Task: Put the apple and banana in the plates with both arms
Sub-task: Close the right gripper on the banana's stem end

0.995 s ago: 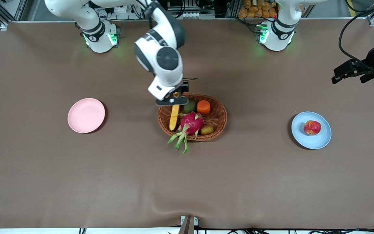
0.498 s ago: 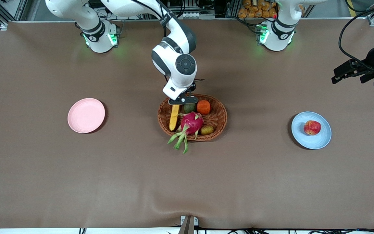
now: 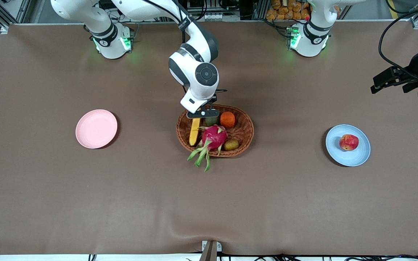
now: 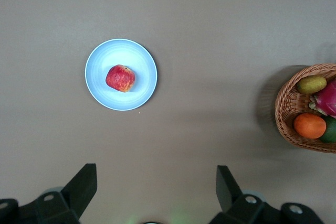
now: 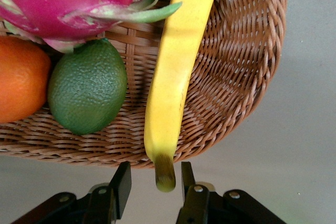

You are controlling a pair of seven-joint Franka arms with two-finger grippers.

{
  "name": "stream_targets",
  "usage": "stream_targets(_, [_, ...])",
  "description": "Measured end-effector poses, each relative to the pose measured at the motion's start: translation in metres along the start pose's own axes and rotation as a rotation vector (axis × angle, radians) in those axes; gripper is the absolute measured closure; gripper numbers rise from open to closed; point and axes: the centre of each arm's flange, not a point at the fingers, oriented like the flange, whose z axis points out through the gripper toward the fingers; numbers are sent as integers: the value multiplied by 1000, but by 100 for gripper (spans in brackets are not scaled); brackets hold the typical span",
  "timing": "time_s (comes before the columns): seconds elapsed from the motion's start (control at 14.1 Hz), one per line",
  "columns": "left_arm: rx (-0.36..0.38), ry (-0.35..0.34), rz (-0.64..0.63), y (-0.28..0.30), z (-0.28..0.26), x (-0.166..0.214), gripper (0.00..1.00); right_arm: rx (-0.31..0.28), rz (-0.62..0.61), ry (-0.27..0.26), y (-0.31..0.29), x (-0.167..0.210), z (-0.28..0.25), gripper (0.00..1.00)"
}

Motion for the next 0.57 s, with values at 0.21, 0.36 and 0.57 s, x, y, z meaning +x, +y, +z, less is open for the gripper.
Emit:
stream_targets(0.21, [0, -1, 0, 0, 1, 0, 0, -7, 1, -6, 0, 1, 6, 62])
stream_targets(0.36, [0, -2, 0, 0, 1, 0, 0, -11, 2, -10, 0, 2, 9, 70])
stream_targets(0.57, [0, -2, 0, 0, 1, 0, 0, -12, 5, -10, 1, 3, 9, 84])
